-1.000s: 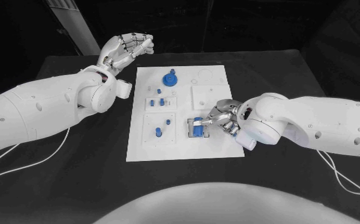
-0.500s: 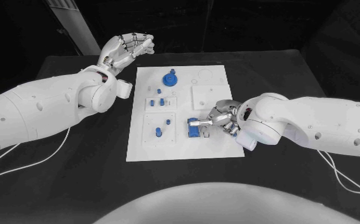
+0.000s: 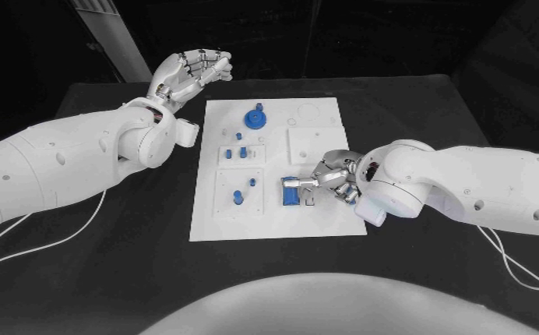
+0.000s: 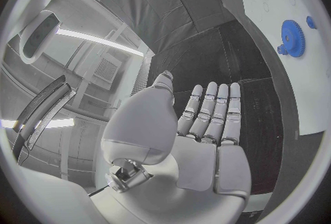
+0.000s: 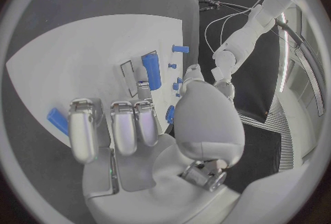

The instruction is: Assemble the parts on the task board

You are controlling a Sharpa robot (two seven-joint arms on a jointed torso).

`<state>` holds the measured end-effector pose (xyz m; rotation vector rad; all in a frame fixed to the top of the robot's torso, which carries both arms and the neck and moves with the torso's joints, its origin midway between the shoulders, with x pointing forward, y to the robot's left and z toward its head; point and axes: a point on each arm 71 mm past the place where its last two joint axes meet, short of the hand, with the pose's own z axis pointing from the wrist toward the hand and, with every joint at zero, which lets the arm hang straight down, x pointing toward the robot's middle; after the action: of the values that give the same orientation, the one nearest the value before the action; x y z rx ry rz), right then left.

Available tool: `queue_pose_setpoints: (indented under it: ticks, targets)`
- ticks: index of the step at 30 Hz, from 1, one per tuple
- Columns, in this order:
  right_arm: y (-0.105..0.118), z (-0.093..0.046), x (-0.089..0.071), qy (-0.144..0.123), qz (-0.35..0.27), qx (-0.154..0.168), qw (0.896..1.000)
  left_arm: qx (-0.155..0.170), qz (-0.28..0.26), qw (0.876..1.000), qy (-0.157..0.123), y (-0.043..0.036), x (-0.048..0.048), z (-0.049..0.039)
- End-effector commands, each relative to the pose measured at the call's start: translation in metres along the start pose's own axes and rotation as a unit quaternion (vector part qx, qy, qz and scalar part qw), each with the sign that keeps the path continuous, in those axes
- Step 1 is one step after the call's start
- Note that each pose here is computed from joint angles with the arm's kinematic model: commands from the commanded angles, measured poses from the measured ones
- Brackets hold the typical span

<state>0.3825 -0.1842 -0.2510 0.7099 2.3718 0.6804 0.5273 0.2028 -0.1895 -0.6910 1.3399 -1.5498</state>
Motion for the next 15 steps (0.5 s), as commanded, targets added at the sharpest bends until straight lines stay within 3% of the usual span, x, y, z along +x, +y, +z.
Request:
queue_pose_setpoints:
  ticks: [1, 10, 15]
  targets:
    - [0.002, -0.003, -0.003, -0.021, -0.006, -0.022, 1.0, 0.068, -0.005, 0.998, 0.004, -0.0103, 0.0004, -0.0004]
    - [0.001, -0.027, -0.02, -0.096, -0.009, -0.108, 0.989, 0.066, -0.005, 0.998, 0.003, -0.0085, -0.0002, -0.001]
    - [-0.015, -0.045, -0.039, -0.145, -0.048, -0.111, 0.982, 0.065, -0.004, 0.998, 0.002, -0.0073, -0.0004, -0.0004]
